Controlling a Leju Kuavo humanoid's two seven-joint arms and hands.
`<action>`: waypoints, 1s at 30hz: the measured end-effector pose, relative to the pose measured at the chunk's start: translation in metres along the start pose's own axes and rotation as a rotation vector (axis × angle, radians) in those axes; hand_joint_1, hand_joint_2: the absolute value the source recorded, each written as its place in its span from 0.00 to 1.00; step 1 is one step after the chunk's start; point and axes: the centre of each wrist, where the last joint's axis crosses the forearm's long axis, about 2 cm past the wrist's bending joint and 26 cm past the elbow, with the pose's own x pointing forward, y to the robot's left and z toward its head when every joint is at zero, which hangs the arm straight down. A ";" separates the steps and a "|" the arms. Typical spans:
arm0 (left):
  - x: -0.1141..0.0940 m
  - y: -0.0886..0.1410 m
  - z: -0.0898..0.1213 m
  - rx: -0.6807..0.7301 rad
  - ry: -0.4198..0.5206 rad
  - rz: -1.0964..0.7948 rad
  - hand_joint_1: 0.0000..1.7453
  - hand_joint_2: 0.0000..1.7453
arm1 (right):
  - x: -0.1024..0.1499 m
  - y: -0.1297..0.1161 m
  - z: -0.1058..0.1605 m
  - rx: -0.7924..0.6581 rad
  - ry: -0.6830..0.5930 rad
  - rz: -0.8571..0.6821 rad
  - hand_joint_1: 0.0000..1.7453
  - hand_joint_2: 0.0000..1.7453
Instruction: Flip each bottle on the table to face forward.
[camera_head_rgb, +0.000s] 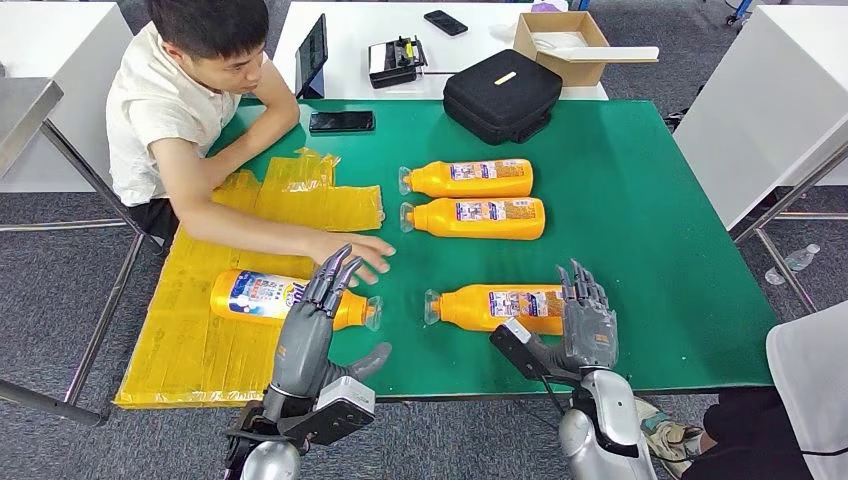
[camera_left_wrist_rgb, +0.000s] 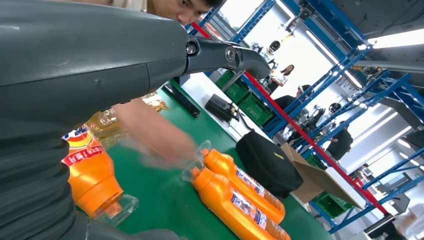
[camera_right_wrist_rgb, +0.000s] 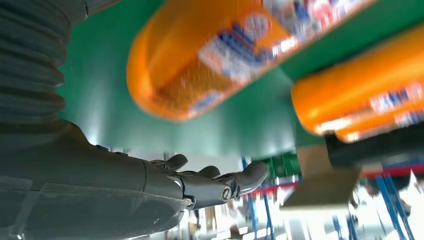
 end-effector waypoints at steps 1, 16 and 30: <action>0.000 0.000 0.000 0.000 0.000 -0.001 0.00 1.00 | -0.001 0.001 0.000 0.007 0.002 -0.002 0.00 1.00; 0.003 -0.004 -0.002 -0.030 -0.015 -0.003 0.00 1.00 | -0.016 0.010 -0.020 0.128 0.014 -0.021 0.00 1.00; 0.007 -0.011 -0.005 -0.063 -0.033 0.020 0.00 1.00 | -0.047 0.014 -0.047 0.281 0.028 0.050 1.00 1.00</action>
